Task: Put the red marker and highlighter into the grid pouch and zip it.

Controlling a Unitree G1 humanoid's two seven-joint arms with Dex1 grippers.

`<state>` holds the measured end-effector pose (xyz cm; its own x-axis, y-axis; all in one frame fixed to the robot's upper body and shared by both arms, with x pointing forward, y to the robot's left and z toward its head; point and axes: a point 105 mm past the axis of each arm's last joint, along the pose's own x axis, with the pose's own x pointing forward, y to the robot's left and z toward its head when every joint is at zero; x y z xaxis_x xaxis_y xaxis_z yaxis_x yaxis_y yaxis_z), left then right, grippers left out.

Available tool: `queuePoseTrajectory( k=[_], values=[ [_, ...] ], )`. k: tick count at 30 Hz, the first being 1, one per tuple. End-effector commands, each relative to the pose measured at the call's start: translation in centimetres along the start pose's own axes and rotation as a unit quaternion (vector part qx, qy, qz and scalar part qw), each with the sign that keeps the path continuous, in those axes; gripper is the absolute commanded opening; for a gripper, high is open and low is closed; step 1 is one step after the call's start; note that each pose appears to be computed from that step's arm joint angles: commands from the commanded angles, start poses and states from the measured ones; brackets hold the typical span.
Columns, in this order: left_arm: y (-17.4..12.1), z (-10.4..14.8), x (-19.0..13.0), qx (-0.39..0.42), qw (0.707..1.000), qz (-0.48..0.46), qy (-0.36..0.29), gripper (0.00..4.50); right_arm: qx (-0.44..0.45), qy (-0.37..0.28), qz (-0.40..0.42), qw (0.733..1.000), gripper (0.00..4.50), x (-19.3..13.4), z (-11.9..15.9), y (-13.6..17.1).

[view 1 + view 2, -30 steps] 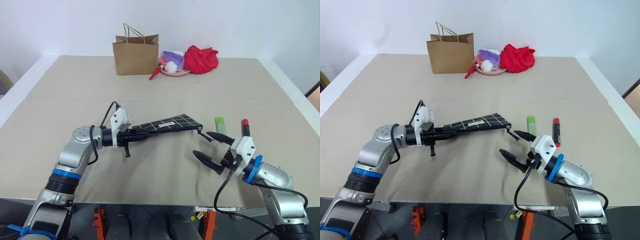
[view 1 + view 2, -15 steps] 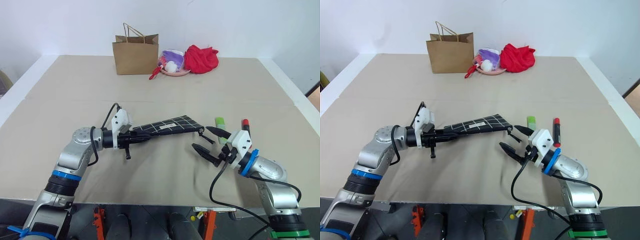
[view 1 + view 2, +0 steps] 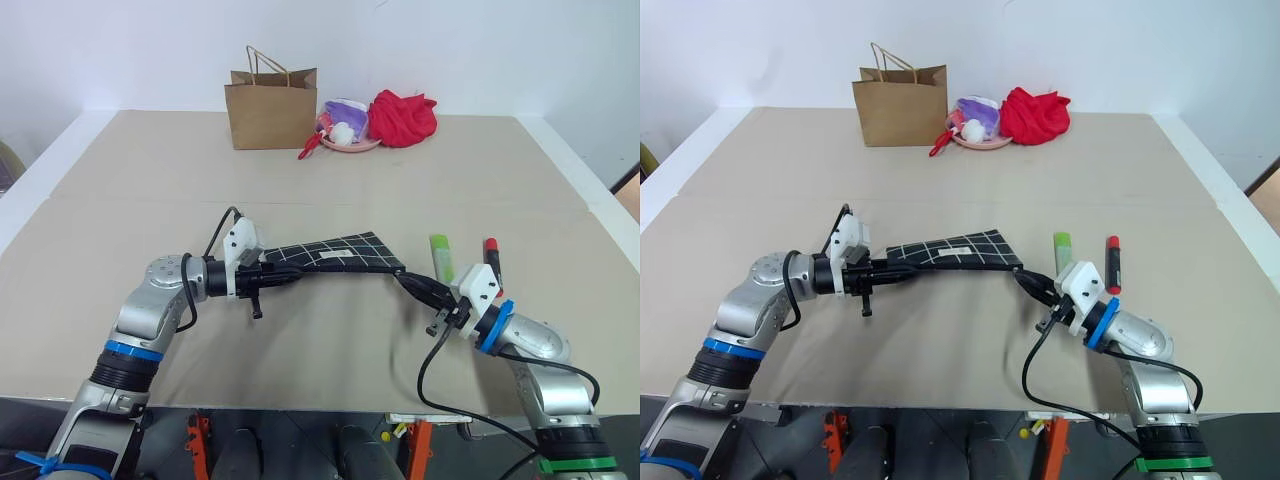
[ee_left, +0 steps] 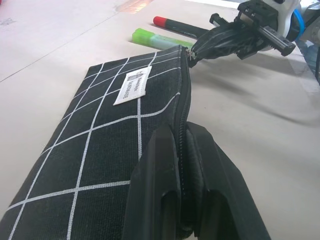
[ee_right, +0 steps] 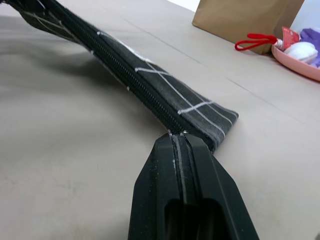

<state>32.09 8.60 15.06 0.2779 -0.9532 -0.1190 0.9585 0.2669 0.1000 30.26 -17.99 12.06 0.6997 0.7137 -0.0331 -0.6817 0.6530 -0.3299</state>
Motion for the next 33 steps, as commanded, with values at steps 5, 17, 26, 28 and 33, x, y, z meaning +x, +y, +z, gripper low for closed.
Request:
queuePoseTrajectory(
  k=[5, 17, 26, 28, 33],
  values=[
    [-0.4, 1.4, 0.0, 0.018, 1.0, -0.006, -0.019, 0.0, -0.02, -0.011, 0.004, 1.0, 3.17, -1.3, 1.1, -0.5],
    [-0.6, 1.1, 0.1, 0.016, 1.0, -0.008, -0.018, 0.0, -0.034, -0.019, -0.002, 0.999, 4.44, -2.1, 1.5, -0.5],
    [-0.5, 1.2, 0.2, 0.016, 1.0, -0.006, -0.022, 0.0, -0.027, -0.03, 0.008, 0.999, 3.1, -2.0, 2.2, -0.5],
    [-0.5, 1.3, 0.2, 0.016, 1.0, -0.006, -0.022, 0.0, -0.027, -0.029, 0.007, 0.999, 2.25, -2.0, 2.2, -0.5],
    [-0.6, 1.4, 0.3, 0.017, 1.0, -0.007, -0.025, 0.0, -0.025, -0.026, 0.005, 0.999, 0.04, -1.7, 2.2, -0.5]
  ],
)
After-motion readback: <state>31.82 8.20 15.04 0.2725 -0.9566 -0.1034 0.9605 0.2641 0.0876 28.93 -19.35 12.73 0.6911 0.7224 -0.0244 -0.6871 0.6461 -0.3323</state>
